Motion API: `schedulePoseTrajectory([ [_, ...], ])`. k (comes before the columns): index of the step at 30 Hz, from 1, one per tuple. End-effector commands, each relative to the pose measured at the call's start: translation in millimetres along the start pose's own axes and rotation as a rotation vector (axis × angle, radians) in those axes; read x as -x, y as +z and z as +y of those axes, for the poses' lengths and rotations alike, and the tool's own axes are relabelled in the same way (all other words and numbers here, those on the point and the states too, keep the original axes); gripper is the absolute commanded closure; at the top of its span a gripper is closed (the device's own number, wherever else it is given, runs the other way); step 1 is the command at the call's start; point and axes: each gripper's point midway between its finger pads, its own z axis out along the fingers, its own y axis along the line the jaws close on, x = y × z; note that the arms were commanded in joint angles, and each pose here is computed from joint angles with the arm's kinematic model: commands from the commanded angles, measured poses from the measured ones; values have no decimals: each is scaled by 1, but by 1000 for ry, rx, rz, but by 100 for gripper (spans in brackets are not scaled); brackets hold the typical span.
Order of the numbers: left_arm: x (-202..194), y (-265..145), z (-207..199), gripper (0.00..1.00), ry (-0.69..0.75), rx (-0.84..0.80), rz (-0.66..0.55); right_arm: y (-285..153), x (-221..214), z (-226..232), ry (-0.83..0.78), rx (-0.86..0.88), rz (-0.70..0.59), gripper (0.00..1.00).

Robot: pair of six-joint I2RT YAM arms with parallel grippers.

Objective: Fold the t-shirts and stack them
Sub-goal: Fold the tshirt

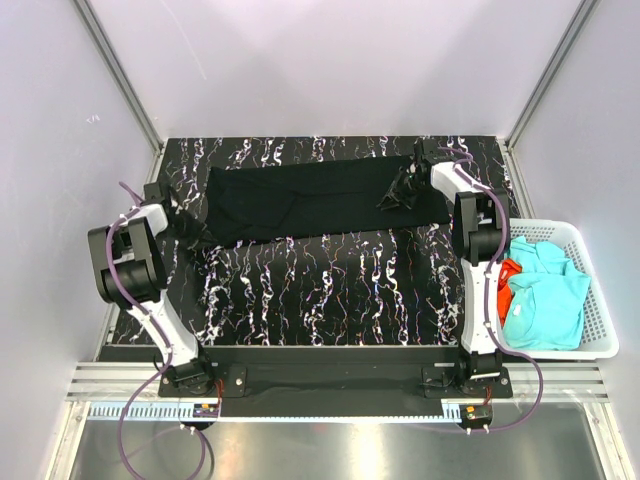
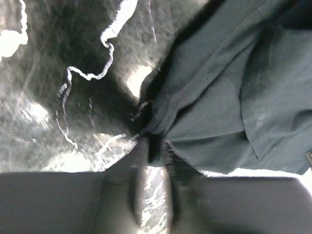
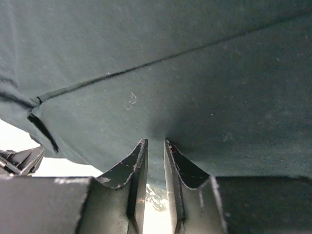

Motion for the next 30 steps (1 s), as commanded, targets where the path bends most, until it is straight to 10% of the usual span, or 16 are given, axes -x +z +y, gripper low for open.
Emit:
schedulePoseTrajectory([
  [1, 26, -5, -8, 90, 21, -48, -56, -17, 3, -7, -37, -90, -60, 74],
  [14, 42, -10, 8, 99, 1, -66, -42, -18, 1, -63, -20, -288, -48, 75],
  [16, 37, -17, 7, 72, -7, -72, -50, -21, 1, -53, -19, -258, -46, 75],
  [20, 43, -42, 1, 53, 26, -62, -119, -35, 6, -35, -46, -214, -61, 73],
  [30, 64, -48, -88, 39, 210, -336, -87, -58, 14, 6, -133, -109, -62, 61],
])
